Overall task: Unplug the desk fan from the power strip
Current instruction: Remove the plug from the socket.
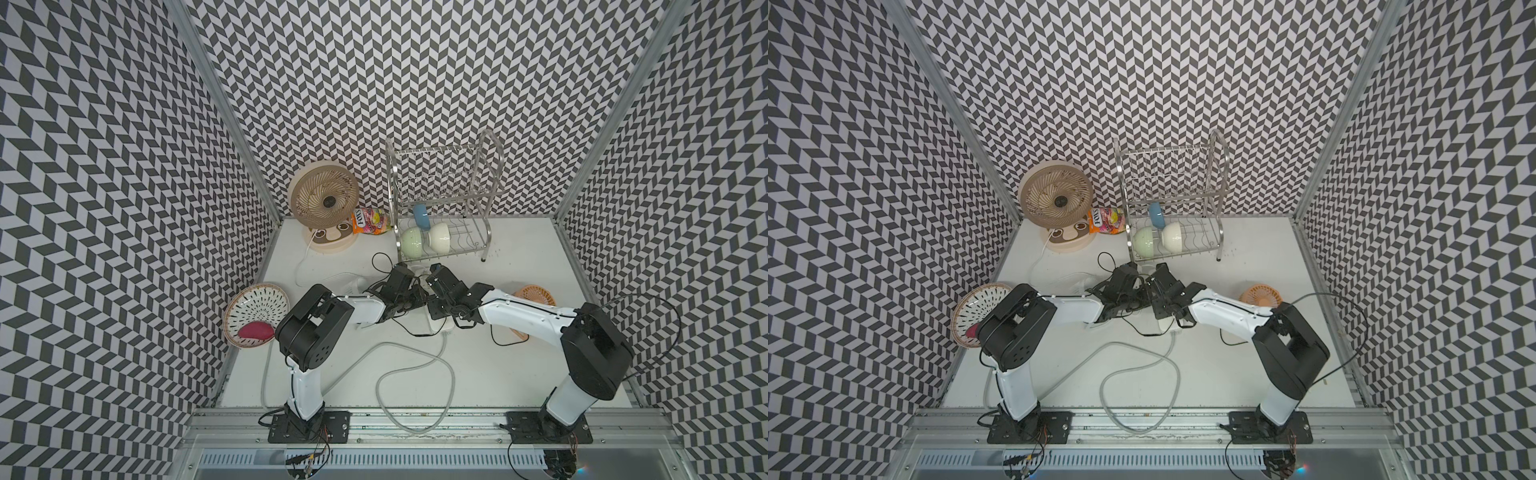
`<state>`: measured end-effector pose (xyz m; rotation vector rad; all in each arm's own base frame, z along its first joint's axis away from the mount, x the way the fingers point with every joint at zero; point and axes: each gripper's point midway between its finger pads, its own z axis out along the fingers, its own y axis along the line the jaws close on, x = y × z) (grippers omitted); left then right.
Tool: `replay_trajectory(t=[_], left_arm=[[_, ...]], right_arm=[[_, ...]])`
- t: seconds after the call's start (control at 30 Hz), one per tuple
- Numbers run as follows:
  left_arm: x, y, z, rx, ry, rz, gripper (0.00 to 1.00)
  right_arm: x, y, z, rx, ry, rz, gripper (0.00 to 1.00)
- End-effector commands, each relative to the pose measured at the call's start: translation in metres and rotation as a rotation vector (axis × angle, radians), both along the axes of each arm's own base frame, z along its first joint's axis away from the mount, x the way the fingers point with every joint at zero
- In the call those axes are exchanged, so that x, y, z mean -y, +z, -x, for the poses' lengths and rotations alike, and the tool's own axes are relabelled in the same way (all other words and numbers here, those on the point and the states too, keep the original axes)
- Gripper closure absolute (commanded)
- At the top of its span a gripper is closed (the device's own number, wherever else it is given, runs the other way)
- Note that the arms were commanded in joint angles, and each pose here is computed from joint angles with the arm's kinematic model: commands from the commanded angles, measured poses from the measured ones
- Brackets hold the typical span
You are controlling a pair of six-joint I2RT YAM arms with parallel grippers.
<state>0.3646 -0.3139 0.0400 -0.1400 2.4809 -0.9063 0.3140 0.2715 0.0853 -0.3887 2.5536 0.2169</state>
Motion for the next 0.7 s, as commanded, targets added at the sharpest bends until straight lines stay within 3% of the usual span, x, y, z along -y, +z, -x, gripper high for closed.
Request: replay_trajectory(t=[0.0,0.17,0.47,0.67], left_arm=[[-0.020,-0.052,0.026,-0.144,-0.004,-0.164,0.68],[-0.030,-0.064,0.033,-0.185,0.008,-0.252,0.70],[-0.031,-0.071,0.038,-0.200,0.009,-0.268,0.70],[-0.033,-0.074,0.040,-0.205,0.011,-0.274,0.71]], right_arm=[[-0.013,0.035,-0.015,0.113,-0.005,-0.087,0.85],[0.008,0.032,-0.023,0.104,-0.081,-0.083,0.85],[-0.031,0.051,-0.011,0.132,0.031,-0.134,0.86],[0.001,0.045,-0.022,0.136,-0.063,-0.113,0.86]])
